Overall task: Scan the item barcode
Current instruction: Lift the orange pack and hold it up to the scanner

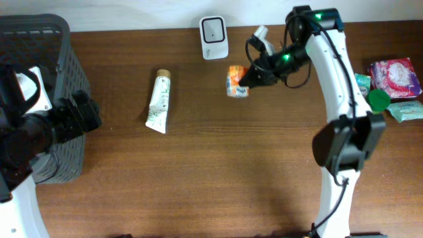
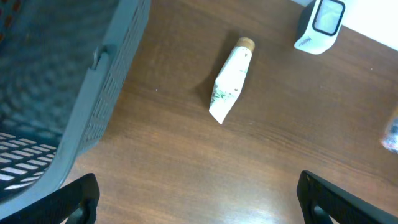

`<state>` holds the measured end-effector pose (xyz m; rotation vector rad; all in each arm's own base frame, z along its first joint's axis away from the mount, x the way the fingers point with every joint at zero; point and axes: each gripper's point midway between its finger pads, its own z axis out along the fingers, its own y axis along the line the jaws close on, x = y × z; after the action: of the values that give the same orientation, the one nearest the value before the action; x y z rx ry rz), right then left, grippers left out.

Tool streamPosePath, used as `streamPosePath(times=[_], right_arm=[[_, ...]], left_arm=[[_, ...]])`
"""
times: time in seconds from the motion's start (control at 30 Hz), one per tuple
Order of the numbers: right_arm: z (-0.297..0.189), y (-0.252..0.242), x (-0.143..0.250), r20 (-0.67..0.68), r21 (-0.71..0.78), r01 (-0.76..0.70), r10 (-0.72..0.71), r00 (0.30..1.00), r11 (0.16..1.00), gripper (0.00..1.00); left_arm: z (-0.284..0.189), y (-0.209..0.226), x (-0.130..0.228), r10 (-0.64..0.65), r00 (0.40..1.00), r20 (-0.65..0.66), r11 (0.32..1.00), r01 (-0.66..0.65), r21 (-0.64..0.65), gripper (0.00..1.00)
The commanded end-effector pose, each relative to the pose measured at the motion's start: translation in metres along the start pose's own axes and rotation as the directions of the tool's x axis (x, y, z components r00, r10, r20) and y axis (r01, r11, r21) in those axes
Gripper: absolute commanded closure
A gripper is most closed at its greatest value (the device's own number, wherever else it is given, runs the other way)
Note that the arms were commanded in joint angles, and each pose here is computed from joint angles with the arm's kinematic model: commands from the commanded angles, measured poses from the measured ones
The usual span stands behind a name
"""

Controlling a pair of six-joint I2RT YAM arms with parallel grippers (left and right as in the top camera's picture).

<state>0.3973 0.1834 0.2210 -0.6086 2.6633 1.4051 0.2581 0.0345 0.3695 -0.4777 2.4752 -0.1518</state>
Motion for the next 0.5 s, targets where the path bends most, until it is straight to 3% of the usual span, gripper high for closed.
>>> streamPosePath(times=[0.0, 0.23, 0.47], right_arm=[[-0.004, 0.016, 0.038, -0.047, 0.0, 0.098, -0.098, 0.994, 0.995, 0.96], [0.005, 0.028, 0.041, 0.049, -0.193, 0.191, -0.185, 0.981, 0.962, 0.96], [-0.024, 0.021, 0.029, 0.17, -0.226, 0.179, -0.142, 0.975, 0.958, 0.96]], left_arm=[[-0.001, 0.001, 0.0, -0.014, 1.0, 0.001, 1.0, 0.014, -0.003, 0.01], [-0.001, 0.001, 0.0, -0.014, 1.0, 0.001, 1.0, 0.014, -0.003, 0.01], [-0.001, 0.001, 0.0, -0.014, 1.0, 0.001, 1.0, 0.014, -0.003, 0.01]])
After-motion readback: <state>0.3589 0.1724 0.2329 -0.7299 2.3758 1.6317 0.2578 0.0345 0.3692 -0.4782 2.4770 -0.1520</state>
